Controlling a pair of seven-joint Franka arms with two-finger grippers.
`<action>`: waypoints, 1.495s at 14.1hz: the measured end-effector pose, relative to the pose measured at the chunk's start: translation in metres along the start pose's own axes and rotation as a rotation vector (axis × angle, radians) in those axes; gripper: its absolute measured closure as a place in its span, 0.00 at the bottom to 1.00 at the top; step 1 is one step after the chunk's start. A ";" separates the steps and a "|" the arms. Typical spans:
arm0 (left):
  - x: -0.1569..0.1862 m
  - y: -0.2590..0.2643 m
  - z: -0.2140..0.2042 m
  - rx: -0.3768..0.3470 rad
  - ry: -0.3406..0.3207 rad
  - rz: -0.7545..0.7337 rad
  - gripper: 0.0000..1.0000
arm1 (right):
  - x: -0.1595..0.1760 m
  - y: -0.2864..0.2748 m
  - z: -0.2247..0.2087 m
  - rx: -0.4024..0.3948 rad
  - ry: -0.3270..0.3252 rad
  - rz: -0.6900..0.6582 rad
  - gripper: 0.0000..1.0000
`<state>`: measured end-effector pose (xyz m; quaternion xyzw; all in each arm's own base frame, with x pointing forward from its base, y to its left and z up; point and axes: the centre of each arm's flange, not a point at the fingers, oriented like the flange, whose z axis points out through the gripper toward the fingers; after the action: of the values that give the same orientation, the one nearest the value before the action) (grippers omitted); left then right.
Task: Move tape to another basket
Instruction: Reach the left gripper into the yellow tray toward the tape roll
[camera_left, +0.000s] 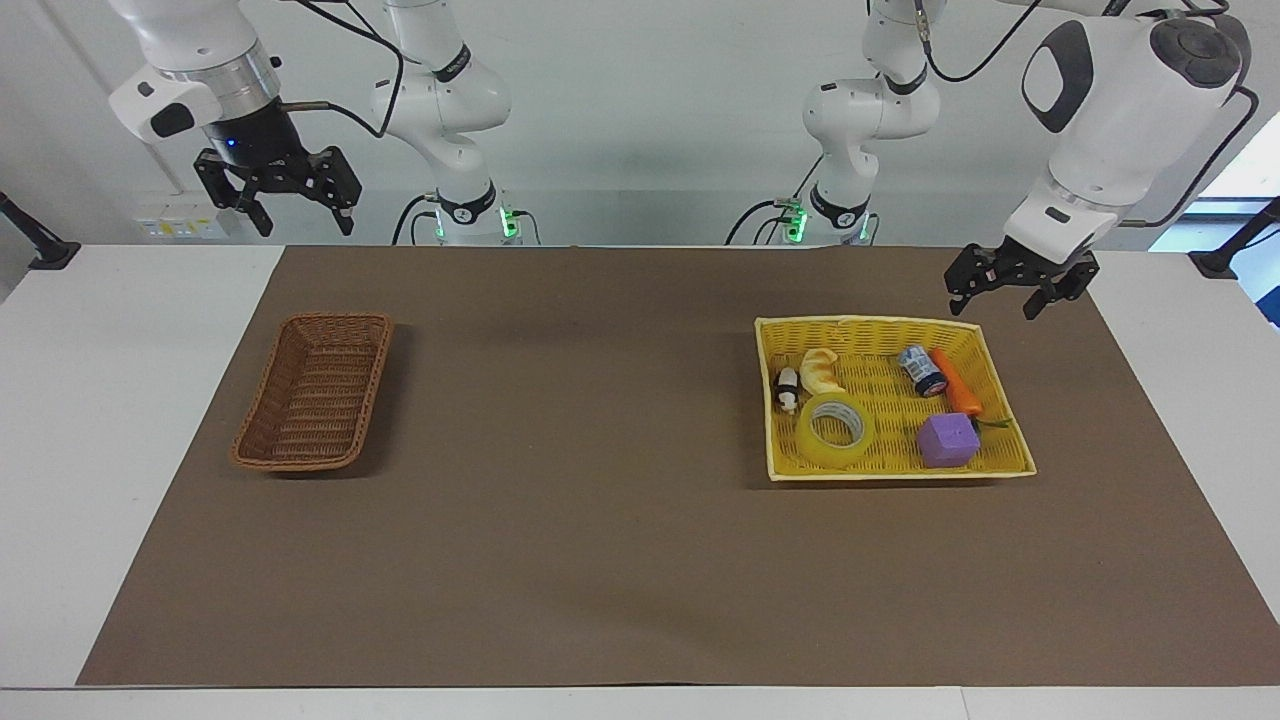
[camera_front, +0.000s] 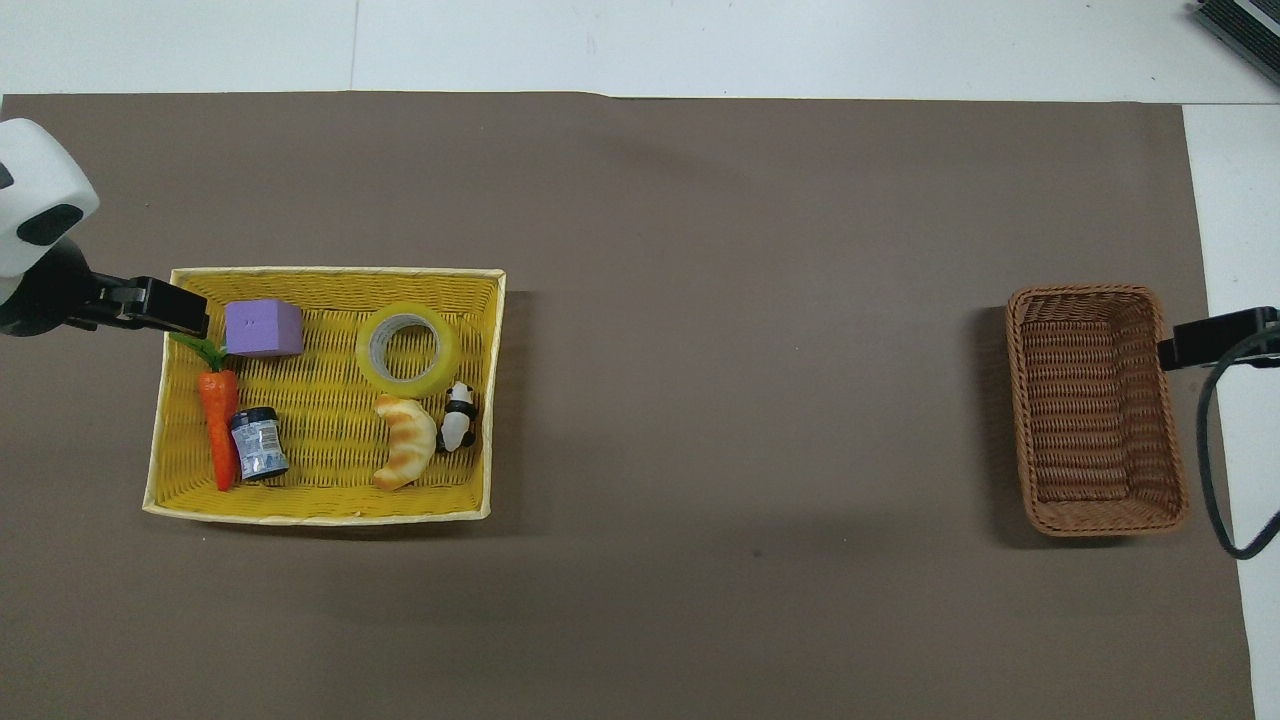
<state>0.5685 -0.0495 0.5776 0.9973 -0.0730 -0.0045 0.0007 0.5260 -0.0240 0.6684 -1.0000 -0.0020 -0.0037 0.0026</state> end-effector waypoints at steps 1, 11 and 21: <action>0.001 0.002 0.006 0.000 0.001 0.004 0.00 | 0.000 0.000 0.000 0.000 0.000 0.000 0.00; 0.009 0.015 0.102 -0.012 0.034 0.020 0.00 | 0.000 0.000 0.000 0.000 0.000 0.000 0.00; 0.032 0.066 0.225 -0.113 0.005 -0.072 0.17 | 0.000 0.000 0.000 0.000 0.000 0.000 0.00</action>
<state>0.5880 -0.1200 0.3524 0.9977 -0.0366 -0.0062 0.0573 0.5260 -0.0240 0.6684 -1.0000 -0.0020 -0.0037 0.0026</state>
